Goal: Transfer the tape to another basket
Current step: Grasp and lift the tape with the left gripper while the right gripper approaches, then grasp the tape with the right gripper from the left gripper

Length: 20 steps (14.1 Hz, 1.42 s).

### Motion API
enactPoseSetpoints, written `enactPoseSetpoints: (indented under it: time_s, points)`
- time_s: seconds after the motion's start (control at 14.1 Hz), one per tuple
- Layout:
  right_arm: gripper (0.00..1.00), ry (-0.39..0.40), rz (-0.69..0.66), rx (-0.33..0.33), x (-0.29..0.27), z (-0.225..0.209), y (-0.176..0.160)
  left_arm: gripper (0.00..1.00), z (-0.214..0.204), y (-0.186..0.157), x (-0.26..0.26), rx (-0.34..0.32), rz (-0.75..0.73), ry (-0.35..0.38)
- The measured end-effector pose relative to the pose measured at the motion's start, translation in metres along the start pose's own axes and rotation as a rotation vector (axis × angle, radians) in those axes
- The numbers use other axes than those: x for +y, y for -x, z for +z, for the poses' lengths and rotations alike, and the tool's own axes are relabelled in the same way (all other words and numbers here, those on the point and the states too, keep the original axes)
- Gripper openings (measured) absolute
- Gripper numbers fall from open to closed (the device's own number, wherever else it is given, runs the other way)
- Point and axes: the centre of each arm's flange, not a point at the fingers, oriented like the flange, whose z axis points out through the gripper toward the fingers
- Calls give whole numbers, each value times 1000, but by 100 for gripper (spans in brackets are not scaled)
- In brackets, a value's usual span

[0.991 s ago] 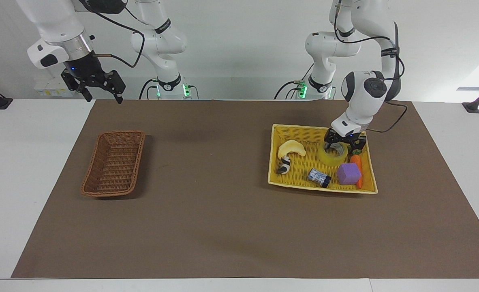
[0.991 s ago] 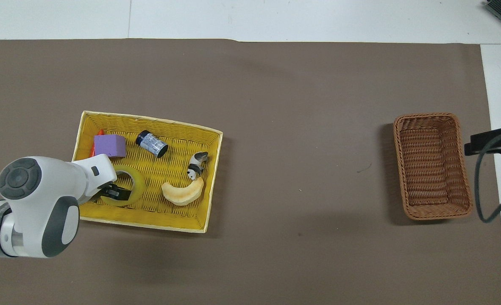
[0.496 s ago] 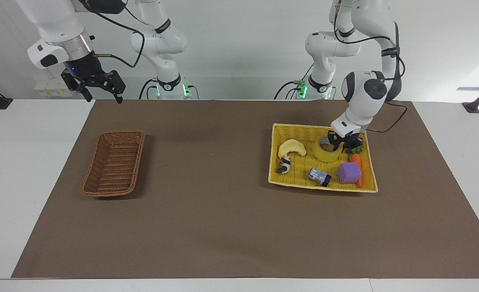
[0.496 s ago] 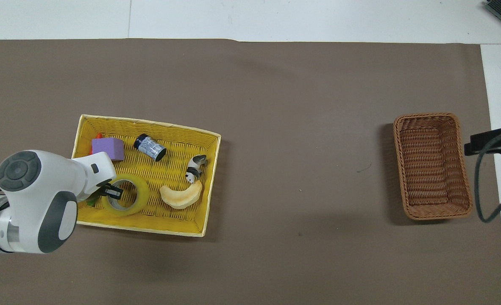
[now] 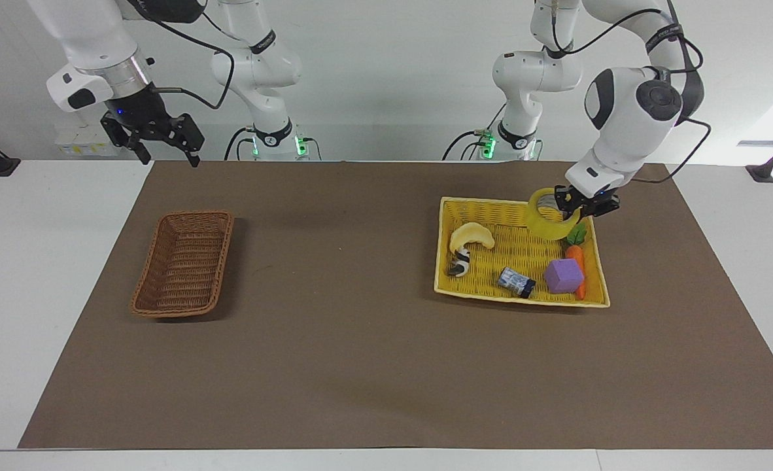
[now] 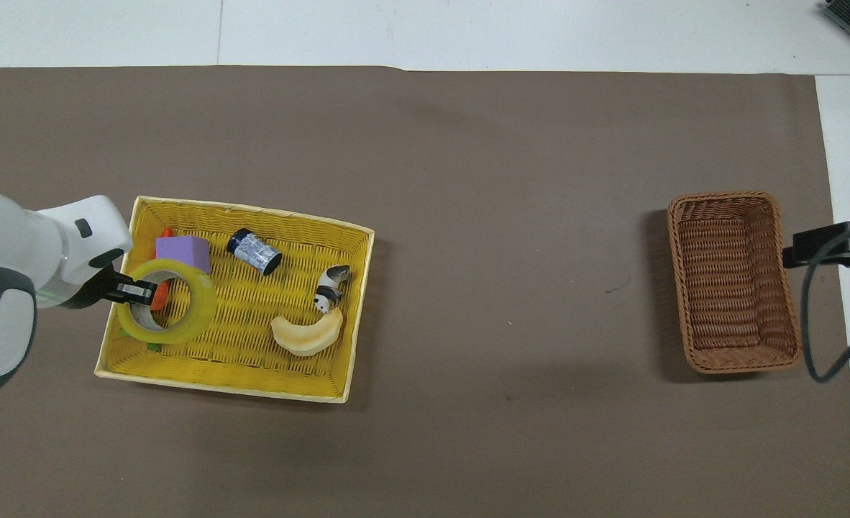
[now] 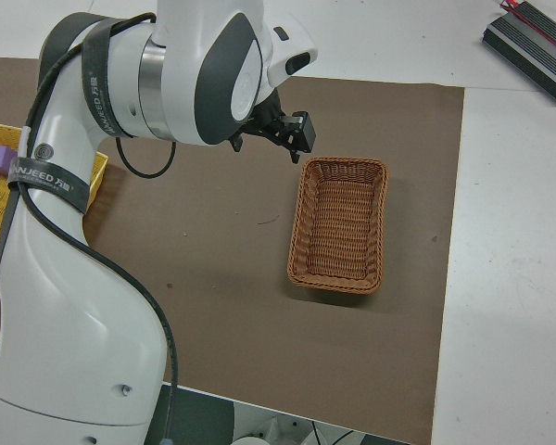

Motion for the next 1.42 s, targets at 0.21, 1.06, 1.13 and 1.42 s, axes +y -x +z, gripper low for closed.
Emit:
enactPoseSetpoints:
  time_s: [0.21,1.06,1.13,1.42]
  points:
    - [100,-76,-44,-19,-30,6,4,22,-36,-7,-5,59,-166,-3]
    - [100,-347,-151,-65,-219,86,4,22,-56,-12,198,87,-295,235]
    - [100,-385,-133,-82,-223,91,3,22,-60,-10,212,94,-295,274]
    - [100,-520,-48,-99,-235,113,3,22,-58,-7,274,121,-323,364]
